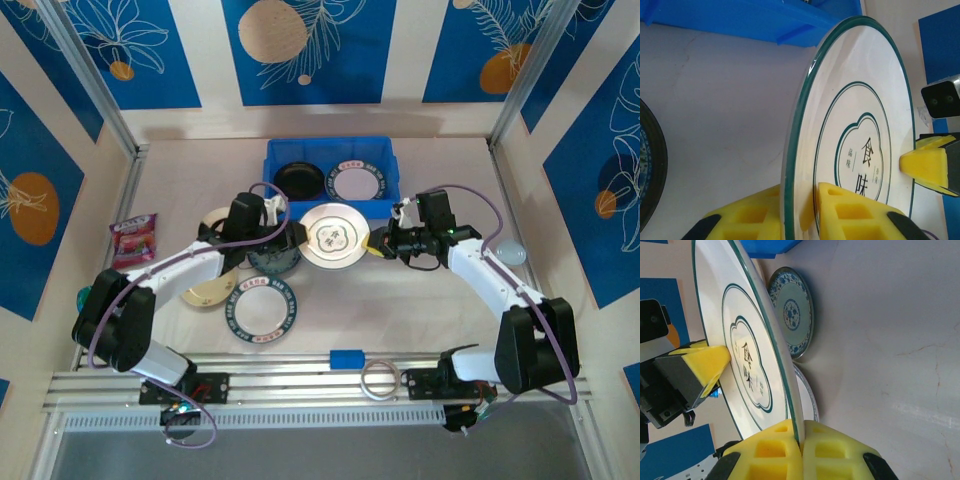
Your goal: Place the plates into the plastic bin on the countertop
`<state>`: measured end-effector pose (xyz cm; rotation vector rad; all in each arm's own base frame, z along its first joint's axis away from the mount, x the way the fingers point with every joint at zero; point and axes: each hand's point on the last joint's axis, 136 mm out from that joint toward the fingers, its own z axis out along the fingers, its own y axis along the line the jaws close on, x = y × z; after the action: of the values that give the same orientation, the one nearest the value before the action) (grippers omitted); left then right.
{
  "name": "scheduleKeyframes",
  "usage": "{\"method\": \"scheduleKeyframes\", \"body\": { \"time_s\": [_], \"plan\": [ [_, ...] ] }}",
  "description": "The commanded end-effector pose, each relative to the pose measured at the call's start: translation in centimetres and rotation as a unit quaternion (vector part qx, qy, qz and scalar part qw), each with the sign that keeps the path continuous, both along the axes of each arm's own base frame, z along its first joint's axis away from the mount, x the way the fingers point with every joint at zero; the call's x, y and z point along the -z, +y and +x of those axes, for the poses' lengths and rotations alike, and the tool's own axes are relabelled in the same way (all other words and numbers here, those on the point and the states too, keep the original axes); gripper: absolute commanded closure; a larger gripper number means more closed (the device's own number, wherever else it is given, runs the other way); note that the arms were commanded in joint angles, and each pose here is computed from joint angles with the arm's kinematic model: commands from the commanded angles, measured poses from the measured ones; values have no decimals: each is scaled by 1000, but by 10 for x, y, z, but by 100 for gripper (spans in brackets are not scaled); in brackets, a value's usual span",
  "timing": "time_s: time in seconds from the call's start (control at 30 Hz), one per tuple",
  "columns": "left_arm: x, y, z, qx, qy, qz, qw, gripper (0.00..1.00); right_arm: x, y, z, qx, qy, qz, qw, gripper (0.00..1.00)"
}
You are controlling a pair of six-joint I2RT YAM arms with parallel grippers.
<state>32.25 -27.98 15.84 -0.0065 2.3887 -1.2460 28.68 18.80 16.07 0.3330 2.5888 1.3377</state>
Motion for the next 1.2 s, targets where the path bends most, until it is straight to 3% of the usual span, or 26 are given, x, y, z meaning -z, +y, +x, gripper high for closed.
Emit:
{"method": "scheduleKeyframes", "body": {
  "time_s": [0.0,0.07,0.17,0.23,0.3,0.4,0.7,0.9,1.17],
  "plan": [
    [-17,3,5,-4,-20,-8,1000,92,-21,7,6,-15,-22,22,999,100],
    [-19,3,7,-4,-21,-6,1000,100,-19,4,8,-10,-18,15,1000,100],
    [-25,4,13,-6,-27,3,1000,100,-16,-6,15,10,-8,-1,1000,97],
    [-31,5,21,-5,-32,12,999,100,-17,-16,23,25,-8,-6,1000,84],
    [-38,9,33,-12,-39,23,999,100,-25,-27,31,40,-13,-14,999,64],
    [-51,15,55,-25,-58,27,998,100,-40,-43,41,62,-34,-34,997,51],
    [-85,4,134,-58,-111,26,992,100,-73,-90,75,146,-82,-79,983,51],
    [-84,-13,180,-70,-114,17,991,100,-81,-92,92,166,-92,-69,979,51],
    [-68,-34,217,-83,-95,-22,992,100,-78,-94,98,169,-86,-69,979,51]
  ]
}}
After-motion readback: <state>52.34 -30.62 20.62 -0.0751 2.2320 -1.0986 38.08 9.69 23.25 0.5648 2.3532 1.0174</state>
